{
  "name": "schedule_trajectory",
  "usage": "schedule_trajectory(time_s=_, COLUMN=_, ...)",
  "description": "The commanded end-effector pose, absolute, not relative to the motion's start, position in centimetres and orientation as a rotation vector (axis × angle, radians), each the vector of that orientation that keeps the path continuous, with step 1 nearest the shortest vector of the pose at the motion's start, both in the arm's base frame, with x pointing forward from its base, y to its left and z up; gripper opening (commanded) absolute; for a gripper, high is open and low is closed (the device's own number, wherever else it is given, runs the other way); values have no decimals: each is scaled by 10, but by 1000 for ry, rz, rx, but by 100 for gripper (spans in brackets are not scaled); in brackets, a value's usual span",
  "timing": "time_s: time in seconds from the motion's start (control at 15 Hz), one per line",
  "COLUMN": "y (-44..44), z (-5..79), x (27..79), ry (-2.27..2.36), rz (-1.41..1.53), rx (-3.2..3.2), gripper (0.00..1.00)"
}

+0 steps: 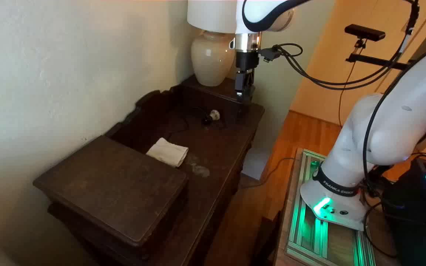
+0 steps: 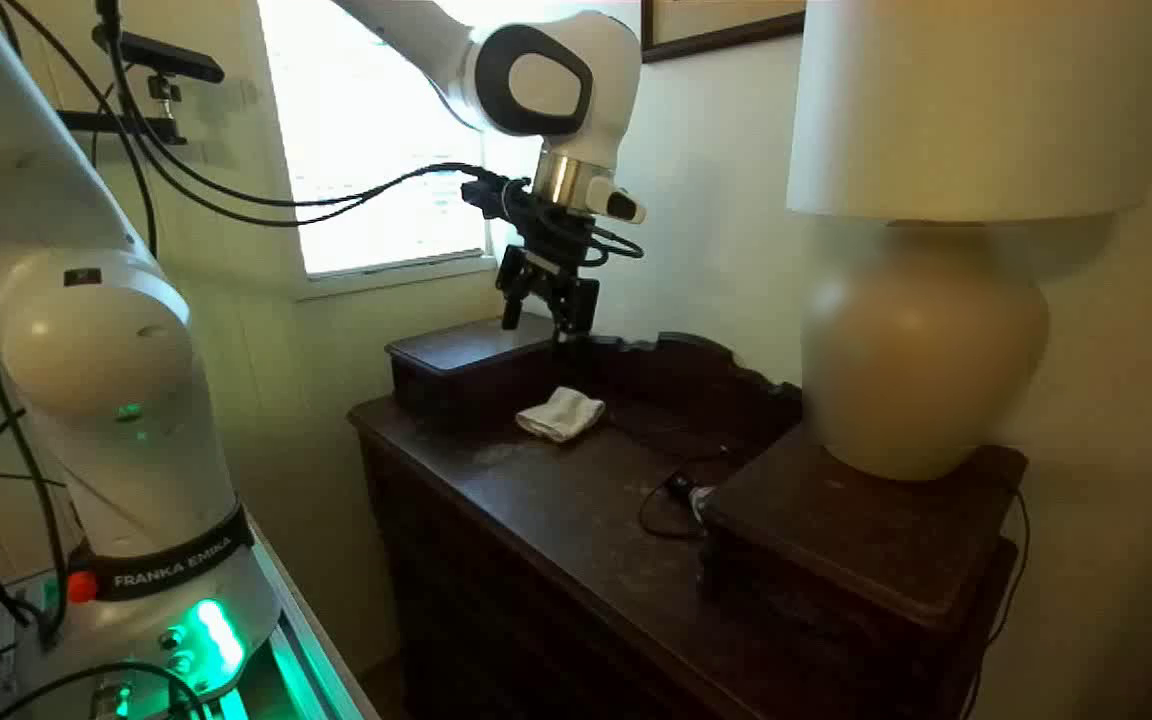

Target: Use the towel to wipe the lamp

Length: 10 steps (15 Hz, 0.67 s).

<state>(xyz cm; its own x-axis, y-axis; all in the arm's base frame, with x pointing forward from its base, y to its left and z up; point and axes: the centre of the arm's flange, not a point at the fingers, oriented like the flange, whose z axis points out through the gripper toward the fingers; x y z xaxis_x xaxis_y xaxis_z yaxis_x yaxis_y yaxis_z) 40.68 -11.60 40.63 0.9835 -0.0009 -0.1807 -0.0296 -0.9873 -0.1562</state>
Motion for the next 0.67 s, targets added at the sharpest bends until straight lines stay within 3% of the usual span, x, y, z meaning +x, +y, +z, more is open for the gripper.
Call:
schedule_trajectory(time_s=0.0, y=-116, z=406, x=407, ry=23, rz=271, rx=-2970, gripper=100)
schedule_trajectory(time_s=0.13, y=-116, z=406, x=407, ry=23, rz=271, rx=-2970, gripper=100)
schedule_trajectory(time_s=0.6, y=-82, z=379, x=499, ry=-185, rz=254, rx=-3031, gripper=100)
